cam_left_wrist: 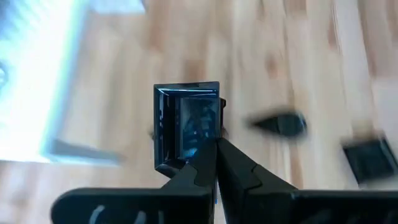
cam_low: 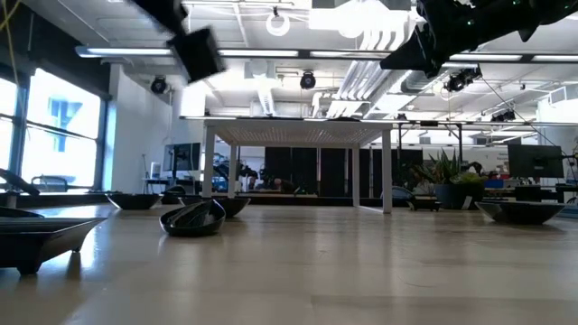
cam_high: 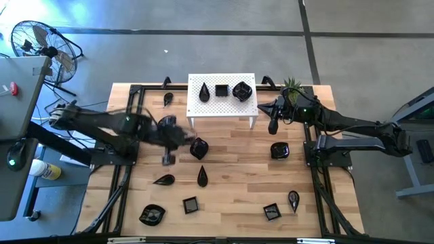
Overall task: Pick & Place Mini shaped plates
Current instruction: Stack the square bowl on top of the square bowl on the shelf, then stack the leaf shaped bowl on top of the leaf shaped bowl on the shelf
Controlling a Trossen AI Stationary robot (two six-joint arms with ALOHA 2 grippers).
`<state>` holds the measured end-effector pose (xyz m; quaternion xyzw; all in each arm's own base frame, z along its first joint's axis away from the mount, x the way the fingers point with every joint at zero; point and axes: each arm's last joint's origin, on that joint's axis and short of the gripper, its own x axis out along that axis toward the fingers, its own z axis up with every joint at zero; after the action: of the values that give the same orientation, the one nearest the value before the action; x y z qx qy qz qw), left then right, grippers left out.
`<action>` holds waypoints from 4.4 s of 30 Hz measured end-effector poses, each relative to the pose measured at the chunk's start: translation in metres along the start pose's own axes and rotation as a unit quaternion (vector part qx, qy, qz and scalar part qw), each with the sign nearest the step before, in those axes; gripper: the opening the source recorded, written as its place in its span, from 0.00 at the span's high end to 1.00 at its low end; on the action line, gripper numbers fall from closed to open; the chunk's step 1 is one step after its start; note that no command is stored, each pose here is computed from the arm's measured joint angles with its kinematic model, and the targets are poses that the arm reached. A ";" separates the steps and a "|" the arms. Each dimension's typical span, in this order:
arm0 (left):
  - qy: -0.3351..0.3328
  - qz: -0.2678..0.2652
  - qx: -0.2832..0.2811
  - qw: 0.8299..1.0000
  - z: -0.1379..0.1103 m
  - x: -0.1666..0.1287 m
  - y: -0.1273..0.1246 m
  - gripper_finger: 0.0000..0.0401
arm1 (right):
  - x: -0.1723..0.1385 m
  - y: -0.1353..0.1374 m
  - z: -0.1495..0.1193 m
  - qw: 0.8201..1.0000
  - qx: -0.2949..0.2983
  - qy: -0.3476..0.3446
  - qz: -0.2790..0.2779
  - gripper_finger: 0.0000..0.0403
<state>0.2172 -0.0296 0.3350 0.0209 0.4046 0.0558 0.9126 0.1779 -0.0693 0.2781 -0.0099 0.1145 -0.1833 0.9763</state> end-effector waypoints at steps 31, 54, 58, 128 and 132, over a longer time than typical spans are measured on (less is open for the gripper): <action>0.018 0.260 0.074 0.963 0.121 0.125 0.142 1.00 | 0.000 0.000 0.000 1.000 -0.009 0.002 0.000 0.98; 0.060 0.254 0.060 0.963 0.113 0.152 0.157 1.00 | 0.000 0.000 0.000 1.000 -0.014 0.002 0.000 0.99; 0.058 0.251 0.060 0.964 0.113 0.152 0.156 1.00 | 0.000 0.000 0.000 1.000 -0.014 0.002 0.000 0.98; -0.406 0.080 -0.049 0.909 -0.113 0.064 0.080 1.00 | -0.007 0.013 -0.002 0.994 0.037 0.101 0.000 0.98; -0.402 0.085 -0.052 0.910 -0.119 0.065 0.079 1.00 | -0.017 0.026 -0.005 0.978 0.101 0.182 -0.023 0.98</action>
<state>0.1657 0.0559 0.2135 0.0288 -0.0028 0.1414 0.9895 0.1702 -0.0388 0.2751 0.1197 0.2712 -0.2150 0.9305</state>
